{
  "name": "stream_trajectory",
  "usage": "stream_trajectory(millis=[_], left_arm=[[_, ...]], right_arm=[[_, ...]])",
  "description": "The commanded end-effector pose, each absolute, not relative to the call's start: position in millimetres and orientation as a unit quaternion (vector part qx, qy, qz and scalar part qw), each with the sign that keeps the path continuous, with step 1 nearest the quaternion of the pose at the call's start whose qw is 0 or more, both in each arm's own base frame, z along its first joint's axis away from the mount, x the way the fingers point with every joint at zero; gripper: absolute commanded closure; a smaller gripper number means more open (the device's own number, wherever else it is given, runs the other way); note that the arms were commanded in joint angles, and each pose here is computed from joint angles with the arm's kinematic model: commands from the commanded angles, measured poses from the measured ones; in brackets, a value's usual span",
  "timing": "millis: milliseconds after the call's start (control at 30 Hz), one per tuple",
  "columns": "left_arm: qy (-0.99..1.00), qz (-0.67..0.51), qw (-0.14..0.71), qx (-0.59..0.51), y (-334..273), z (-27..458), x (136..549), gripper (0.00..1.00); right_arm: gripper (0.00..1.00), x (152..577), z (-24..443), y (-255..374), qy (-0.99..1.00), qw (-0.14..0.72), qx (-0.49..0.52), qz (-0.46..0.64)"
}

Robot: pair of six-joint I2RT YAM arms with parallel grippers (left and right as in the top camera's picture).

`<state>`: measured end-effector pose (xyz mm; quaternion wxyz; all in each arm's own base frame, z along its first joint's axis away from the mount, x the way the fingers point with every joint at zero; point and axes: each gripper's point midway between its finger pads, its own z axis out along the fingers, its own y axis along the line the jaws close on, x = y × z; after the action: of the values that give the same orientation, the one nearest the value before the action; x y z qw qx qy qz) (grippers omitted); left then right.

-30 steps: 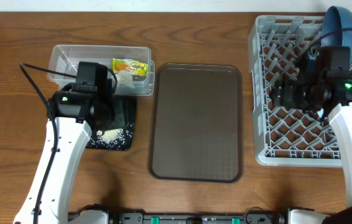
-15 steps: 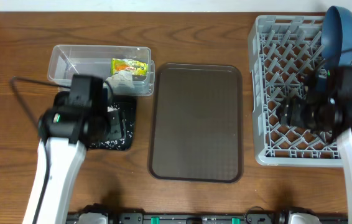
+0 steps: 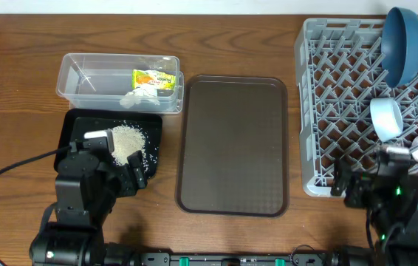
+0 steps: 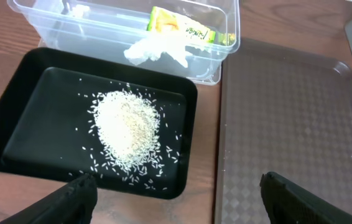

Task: Sort waste into correct bins and load items into the dishwasher rack

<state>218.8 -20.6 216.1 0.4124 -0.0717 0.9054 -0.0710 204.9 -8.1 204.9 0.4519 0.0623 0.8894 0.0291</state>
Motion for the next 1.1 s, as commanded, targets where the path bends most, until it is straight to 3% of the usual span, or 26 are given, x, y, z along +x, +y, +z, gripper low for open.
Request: stream_trajectory(millis=[0, 467, 667, 700, 1067], left_arm=[[0.906, -0.063, 0.412, -0.08, -16.6, 213.8, 218.4, 0.12], [0.907, -0.063, 0.408, -0.08, -16.7, 212.2, 219.3, 0.08], [0.907, -0.063, 0.408, -0.08, -16.7, 212.2, 219.3, 0.07], [0.907, -0.063, 0.408, -0.08, -16.7, 212.2, 219.3, 0.02], [0.907, -0.063, 0.408, -0.08, -16.7, 212.2, 219.3, 0.02]], right_arm=[[0.01, 195.8, 200.4, -13.4, 0.887, 0.455, 0.076, 0.017], [0.01, 170.1, 172.4, -10.4, 0.918, 0.388, 0.081, 0.019], [0.01, 169.0, 171.4, -10.3, 0.919, 0.385, 0.081, 0.019], [0.01, 169.0, 171.4, -10.3, 0.919, 0.385, 0.081, 0.019], [0.01, 168.6, 171.2, -9.9, 0.919, 0.385, 0.08, 0.019]])
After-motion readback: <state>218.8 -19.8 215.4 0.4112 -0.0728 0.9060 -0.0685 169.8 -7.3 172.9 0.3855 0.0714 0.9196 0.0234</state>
